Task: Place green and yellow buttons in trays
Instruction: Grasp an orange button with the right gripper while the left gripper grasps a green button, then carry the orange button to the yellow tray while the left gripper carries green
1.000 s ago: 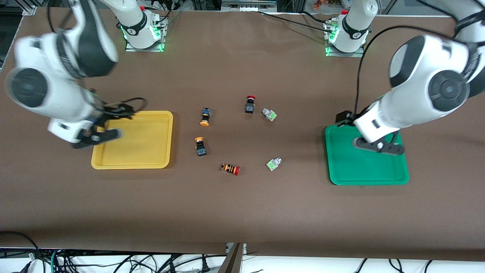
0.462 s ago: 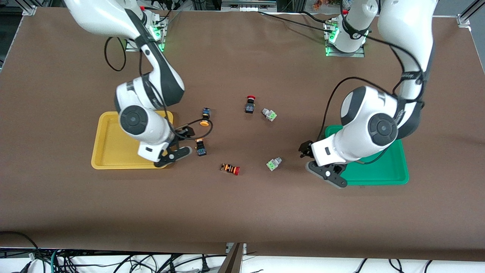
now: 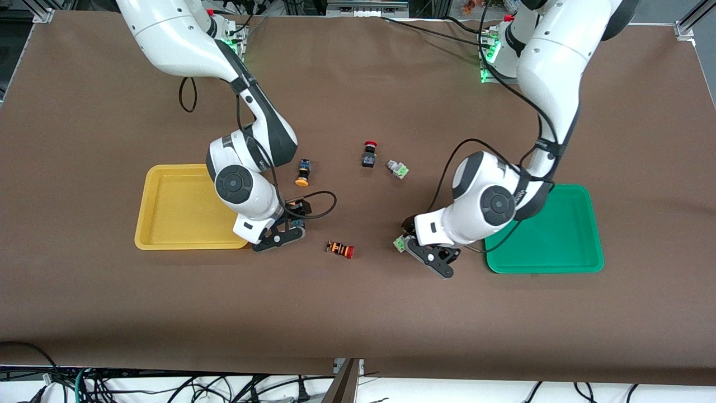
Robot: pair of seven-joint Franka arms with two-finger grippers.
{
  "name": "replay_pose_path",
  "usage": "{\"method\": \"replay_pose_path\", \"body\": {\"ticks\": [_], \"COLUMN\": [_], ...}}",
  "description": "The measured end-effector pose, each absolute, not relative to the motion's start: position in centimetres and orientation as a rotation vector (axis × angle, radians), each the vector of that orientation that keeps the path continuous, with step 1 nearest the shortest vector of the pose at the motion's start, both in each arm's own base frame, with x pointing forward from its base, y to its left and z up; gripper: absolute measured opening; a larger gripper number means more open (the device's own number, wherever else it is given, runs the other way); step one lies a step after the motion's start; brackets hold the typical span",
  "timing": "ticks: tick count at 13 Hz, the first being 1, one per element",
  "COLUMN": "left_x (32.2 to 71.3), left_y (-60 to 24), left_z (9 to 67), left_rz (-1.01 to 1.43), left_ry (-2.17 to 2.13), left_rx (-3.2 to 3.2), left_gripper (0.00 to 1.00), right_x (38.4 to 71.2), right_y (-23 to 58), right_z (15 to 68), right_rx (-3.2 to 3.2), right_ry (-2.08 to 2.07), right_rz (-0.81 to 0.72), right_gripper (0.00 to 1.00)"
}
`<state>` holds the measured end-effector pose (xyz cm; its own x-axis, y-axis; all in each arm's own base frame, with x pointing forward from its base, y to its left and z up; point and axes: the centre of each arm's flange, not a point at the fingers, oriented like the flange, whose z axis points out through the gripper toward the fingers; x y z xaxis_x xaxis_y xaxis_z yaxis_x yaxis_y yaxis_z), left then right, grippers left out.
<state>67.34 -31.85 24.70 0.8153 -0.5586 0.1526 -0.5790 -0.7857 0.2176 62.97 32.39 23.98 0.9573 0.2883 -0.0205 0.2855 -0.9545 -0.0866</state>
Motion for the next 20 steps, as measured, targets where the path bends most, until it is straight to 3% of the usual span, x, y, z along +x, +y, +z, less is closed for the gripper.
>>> {"method": "replay_pose_path", "body": {"ticks": [6,8,10,11,15,18,20], "left_x": [65.1,64.4,64.3,64.3,64.4,65.5,66.9], "left_y": [-34.4,-35.4,-35.6,-35.5,-35.3,-34.7,-31.7], "left_z": [18.9,18.3,18.0,17.9,17.9,20.3,25.0], "left_rz": [0.114,0.107,0.106,0.107,0.115,0.135,0.070], "left_ry": [-0.921,-0.948,-0.986,-1.000,-1.030,-1.025,-0.998], "left_rx": [2.732,2.726,2.733,2.738,2.740,2.747,2.778], "left_gripper": [1.00,1.00,1.00,0.93,0.44,0.42,0.42], "right_x": [62.3,62.1,61.9,61.9,63.7,66.3,67.3], "right_y": [33.2,33.1,33.0,33.0,29.9,19.9,12.1], "right_z": [20.0,19.2,18.6,18.6,21.2,24.4,24.8], "right_rx": [-3.045,-3.050,-3.054,-3.054,-3.082,-3.117,-3.142], "right_ry": [-0.352,-0.349,-0.346,-0.344,-0.281,-0.182,-0.166], "right_rz": [0.082,0.100,0.115,0.115,0.154,0.312,0.396], "right_gripper": [1.00,0.82,0.56,0.44,0.41,0.41,0.41]}}
